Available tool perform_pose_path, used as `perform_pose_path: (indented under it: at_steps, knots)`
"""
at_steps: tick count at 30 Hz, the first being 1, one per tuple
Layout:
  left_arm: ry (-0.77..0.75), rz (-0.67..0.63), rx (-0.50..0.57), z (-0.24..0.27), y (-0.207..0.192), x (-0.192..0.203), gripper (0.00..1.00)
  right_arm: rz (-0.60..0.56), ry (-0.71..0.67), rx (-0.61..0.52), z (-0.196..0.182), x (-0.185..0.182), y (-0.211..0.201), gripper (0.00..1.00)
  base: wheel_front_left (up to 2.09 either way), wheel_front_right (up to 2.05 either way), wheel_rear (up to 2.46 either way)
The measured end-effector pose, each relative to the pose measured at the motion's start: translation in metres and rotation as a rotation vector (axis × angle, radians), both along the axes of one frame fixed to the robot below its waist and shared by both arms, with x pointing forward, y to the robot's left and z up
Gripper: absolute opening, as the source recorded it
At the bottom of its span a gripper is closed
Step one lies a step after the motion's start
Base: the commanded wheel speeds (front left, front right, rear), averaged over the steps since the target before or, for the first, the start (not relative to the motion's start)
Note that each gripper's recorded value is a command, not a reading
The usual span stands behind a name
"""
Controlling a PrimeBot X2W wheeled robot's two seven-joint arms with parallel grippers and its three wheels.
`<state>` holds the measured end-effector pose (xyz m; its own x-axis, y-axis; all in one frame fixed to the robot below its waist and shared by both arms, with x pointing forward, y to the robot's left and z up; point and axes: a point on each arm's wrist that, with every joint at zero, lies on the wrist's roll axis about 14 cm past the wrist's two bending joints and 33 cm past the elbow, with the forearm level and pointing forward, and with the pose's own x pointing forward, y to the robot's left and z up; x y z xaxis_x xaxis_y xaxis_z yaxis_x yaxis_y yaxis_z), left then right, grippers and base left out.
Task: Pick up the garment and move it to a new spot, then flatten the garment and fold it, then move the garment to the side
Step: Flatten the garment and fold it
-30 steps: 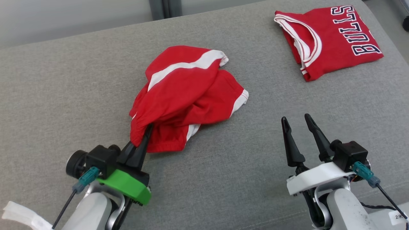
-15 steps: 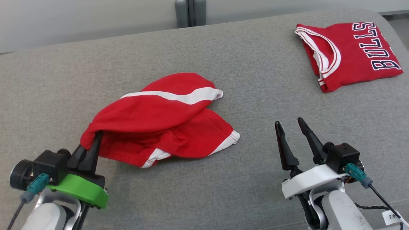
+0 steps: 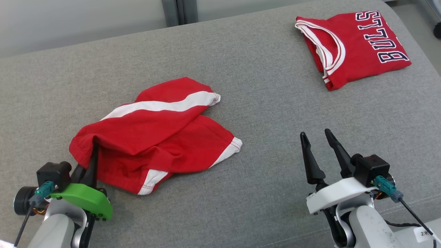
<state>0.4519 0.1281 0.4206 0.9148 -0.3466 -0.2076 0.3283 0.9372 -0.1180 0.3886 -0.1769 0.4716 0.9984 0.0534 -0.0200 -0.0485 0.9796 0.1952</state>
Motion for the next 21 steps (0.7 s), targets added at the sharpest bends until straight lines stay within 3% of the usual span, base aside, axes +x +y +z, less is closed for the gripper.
perform_pose_path:
  at_steps: [2, 3, 4, 5, 6, 11, 21]
  knots:
    - [0.023, 0.009, 0.004, -0.007, 0.001, 0.0, 0.0, 0.003, -0.002, -0.001, 0.001, 0.001, 0.001, 1.0, 0.0, 0.0, 0.0]
    - [0.032, 0.011, 0.009, -0.01, 0.002, -0.001, 0.28, 0.006, -0.003, -0.001, 0.001, 0.001, 0.002, 1.0, 0.0, 0.0, 0.0]
    - [0.037, 0.013, 0.01, -0.012, 0.002, -0.001, 0.5, 0.008, -0.003, -0.001, 0.001, 0.001, 0.002, 1.0, 0.0, 0.0, 0.0]
    - [0.035, 0.019, 0.007, -0.011, 0.002, -0.001, 0.96, 0.009, -0.004, -0.001, 0.001, 0.002, 0.003, 1.0, 0.0, 0.0, 0.0]
    - [0.024, 0.022, 0.005, -0.008, 0.002, 0.0, 1.0, 0.011, -0.006, 0.0, 0.002, 0.003, 0.003, 1.0, 0.0, 0.0, 0.0]
    - [-0.027, 0.045, -0.022, 0.007, 0.002, -0.004, 1.0, 0.031, -0.014, 0.004, 0.004, 0.005, 0.01, 1.0, 0.0, 0.0, 0.0]
    - [-0.074, 0.144, -0.077, 0.02, 0.017, -0.05, 1.0, 0.092, -0.028, 0.018, 0.007, 0.01, 0.032, 1.0, 0.0, 0.0, 0.0]
